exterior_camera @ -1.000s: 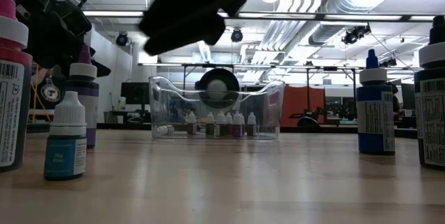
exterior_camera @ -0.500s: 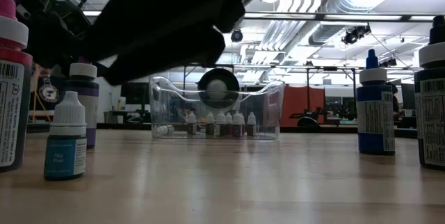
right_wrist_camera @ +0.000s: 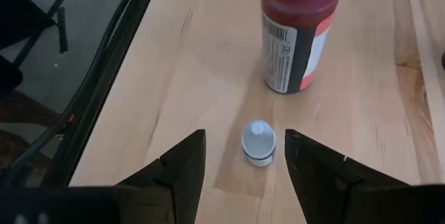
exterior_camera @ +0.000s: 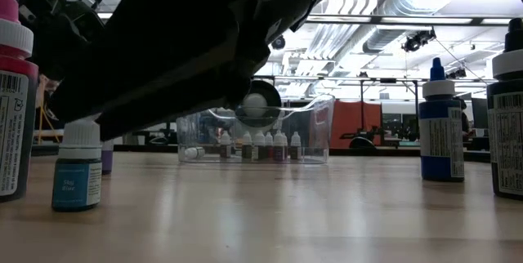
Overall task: Pick & Place food coloring
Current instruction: Put the small blue food coloring bottle into the transparent bin
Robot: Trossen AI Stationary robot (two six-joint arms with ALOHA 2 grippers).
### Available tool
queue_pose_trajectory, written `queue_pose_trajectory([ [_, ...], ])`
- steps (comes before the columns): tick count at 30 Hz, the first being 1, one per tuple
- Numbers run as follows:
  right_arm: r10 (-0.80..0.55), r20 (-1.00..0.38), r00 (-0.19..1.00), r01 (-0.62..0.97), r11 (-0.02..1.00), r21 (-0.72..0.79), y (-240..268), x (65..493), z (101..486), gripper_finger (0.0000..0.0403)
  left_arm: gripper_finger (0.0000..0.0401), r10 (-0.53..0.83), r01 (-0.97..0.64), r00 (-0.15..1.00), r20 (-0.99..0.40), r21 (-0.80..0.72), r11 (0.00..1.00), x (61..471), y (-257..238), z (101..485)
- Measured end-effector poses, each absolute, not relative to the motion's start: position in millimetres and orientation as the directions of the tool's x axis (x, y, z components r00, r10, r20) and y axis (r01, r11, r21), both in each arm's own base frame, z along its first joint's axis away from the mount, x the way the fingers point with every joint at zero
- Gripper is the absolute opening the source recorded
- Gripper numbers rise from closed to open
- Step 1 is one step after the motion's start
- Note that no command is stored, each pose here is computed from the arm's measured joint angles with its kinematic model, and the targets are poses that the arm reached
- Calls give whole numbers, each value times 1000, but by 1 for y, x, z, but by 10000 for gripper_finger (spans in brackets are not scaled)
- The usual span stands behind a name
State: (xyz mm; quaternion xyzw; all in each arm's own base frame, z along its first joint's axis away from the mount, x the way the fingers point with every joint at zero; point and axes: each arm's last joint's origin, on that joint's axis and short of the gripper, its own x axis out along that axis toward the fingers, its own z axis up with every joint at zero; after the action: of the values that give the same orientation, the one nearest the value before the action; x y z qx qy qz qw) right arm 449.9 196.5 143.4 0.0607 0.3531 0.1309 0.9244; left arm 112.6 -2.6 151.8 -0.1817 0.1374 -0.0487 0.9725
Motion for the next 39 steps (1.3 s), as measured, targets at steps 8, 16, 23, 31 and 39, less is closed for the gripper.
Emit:
queue_pose_trajectory([
  [8, 285, -637, 716, -200, 959, 203, 196, 450, 143, 185, 234, -145, 45, 957, -250, -367, 929, 113, -3, 152],
  [16, 284, -635, 718, -208, 959, 193, 195, 451, 143, 180, 234, -145, 45, 957, -250, -367, 929, 113, -3, 152],
  [23, 298, -631, 716, -222, 955, 198, 193, 453, 141, 168, 234, -145, 45, 958, -249, -367, 929, 113, -3, 152],
  [31, 287, -631, 720, -213, 958, 192, 190, 454, 140, 153, 234, -145, 45, 957, -250, -367, 929, 113, -3, 152],
  [39, 289, -631, 720, -213, 957, 195, 188, 455, 140, 134, 234, -145, 45, 957, -250, -367, 929, 113, -3, 152],
])
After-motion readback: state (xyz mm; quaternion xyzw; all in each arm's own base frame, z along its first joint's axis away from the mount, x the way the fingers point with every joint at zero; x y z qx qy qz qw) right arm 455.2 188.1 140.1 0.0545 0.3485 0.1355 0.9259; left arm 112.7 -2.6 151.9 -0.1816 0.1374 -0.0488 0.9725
